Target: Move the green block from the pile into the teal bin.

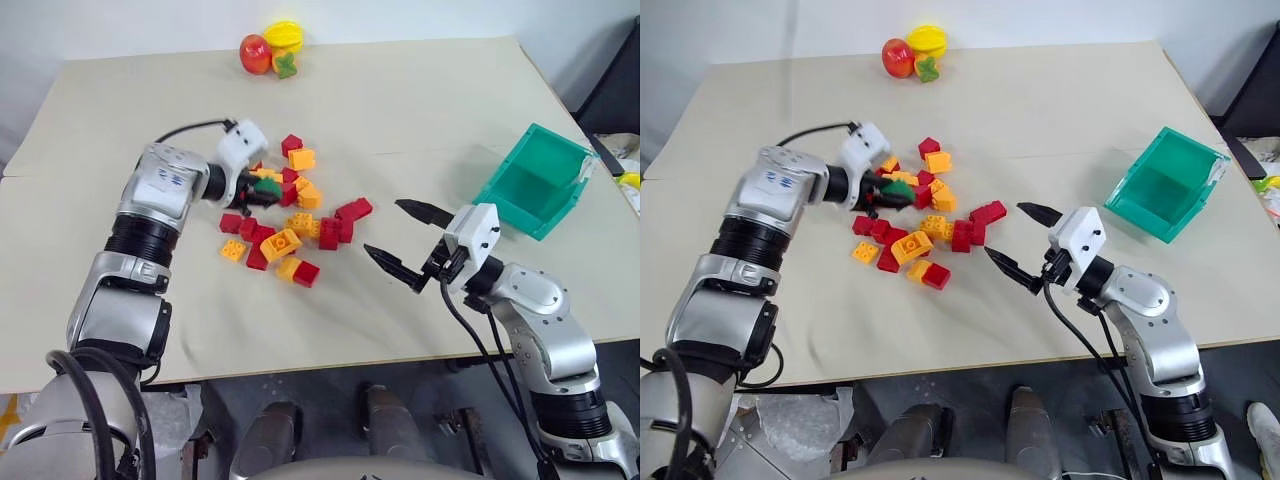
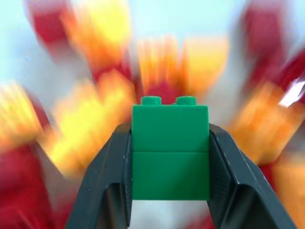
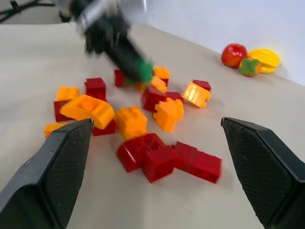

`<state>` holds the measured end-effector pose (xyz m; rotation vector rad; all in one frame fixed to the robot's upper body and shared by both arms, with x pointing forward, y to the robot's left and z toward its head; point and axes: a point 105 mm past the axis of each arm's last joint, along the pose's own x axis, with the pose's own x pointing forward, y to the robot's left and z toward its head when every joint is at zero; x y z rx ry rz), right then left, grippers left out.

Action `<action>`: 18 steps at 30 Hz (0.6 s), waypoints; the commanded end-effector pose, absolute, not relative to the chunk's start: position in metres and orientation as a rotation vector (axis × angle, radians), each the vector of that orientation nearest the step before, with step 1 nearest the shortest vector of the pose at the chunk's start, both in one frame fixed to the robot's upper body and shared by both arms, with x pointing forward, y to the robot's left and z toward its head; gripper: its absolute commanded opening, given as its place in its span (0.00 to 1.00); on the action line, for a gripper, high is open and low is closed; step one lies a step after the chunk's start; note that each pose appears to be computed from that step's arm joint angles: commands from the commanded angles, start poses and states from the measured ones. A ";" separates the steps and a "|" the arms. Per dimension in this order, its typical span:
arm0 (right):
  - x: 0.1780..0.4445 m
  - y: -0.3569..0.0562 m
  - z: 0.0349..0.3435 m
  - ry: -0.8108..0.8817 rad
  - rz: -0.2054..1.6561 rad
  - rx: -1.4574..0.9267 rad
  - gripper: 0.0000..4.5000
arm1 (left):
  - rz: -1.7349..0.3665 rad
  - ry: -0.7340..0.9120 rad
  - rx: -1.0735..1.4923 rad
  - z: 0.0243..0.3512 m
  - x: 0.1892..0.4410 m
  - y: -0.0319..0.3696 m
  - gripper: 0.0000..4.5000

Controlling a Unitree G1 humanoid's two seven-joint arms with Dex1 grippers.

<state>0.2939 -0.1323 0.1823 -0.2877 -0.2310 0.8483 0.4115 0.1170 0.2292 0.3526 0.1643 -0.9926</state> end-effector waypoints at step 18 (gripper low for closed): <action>0.275 -0.216 0.206 -0.192 0.582 -0.454 1.00 | -1.564 -0.039 0.361 0.178 0.353 -0.045 0.94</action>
